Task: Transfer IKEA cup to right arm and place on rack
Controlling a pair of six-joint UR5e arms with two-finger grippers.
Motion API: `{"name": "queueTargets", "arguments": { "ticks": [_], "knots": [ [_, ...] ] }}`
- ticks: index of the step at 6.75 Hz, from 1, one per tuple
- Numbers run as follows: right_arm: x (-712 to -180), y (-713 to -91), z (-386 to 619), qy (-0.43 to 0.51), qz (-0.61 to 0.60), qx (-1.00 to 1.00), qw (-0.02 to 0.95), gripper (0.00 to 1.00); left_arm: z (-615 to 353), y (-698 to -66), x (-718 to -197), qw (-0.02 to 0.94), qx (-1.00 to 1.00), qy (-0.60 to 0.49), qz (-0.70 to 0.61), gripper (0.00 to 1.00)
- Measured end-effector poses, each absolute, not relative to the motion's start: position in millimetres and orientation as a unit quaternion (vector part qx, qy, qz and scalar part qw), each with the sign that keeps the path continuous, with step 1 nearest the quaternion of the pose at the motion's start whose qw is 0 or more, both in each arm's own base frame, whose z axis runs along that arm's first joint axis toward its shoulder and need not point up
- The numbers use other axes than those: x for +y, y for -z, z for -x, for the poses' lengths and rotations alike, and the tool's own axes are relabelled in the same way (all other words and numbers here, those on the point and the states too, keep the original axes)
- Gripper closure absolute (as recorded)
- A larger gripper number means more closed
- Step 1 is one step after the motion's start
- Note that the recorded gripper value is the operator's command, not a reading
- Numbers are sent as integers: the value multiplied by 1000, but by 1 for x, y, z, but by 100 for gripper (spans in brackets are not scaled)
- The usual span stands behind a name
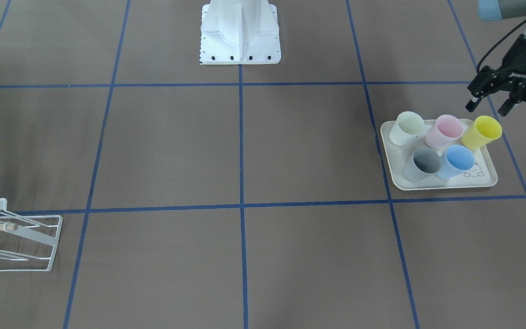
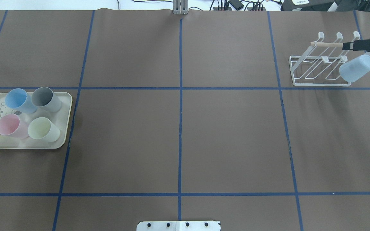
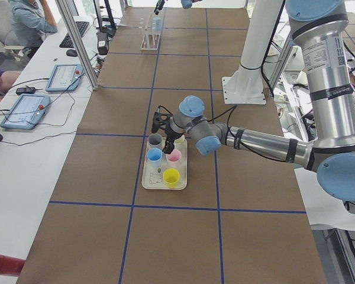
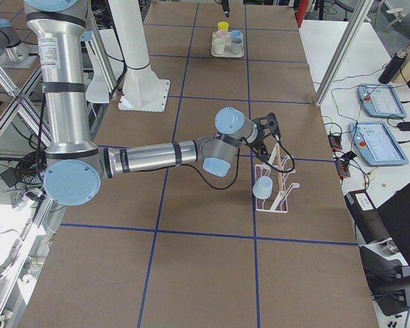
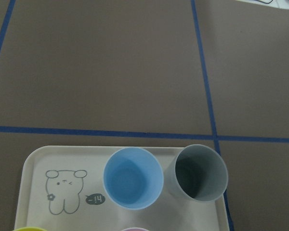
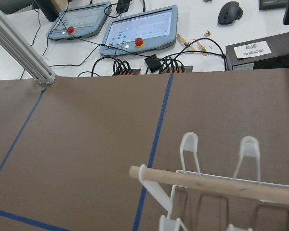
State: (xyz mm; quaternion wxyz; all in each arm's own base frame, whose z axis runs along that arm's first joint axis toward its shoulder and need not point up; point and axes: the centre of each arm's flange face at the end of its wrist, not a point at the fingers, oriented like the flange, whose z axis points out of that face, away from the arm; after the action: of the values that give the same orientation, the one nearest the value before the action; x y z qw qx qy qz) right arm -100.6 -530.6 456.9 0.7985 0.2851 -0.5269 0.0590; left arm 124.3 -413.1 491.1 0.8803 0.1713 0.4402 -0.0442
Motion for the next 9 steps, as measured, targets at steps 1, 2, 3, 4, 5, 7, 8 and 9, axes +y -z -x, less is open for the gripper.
{"name": "queueTargets", "arguments": {
  "ticks": [1,2,3,4,5,7,8,9],
  "knots": [
    [-543,-433,108,-71,-269,-547,790,0,-133,-488,-429,890,425,19,-163,0],
    [-558,-406,114,-85,-258,-562,781,0,-143,-488,-449,898,409,-6,-159,0],
    [-570,-382,120,-98,-249,-573,774,0,-150,-497,-465,904,397,-31,-157,0],
    [-578,-363,127,-108,-240,-583,769,0,-155,-509,-475,907,389,-45,-154,0],
    [-582,-350,134,-114,-233,-590,765,0,-158,-518,-481,909,384,-52,-151,0],
    [-588,-335,145,-119,-223,-599,760,0,-164,-535,-492,913,376,-63,-144,9],
    [-590,-331,149,-120,-221,-602,758,0,-169,-540,-502,915,374,-63,-140,27],
    [-591,-329,150,-120,-220,-603,757,0,-172,-543,-509,915,373,-63,-138,29]
  ]
}}
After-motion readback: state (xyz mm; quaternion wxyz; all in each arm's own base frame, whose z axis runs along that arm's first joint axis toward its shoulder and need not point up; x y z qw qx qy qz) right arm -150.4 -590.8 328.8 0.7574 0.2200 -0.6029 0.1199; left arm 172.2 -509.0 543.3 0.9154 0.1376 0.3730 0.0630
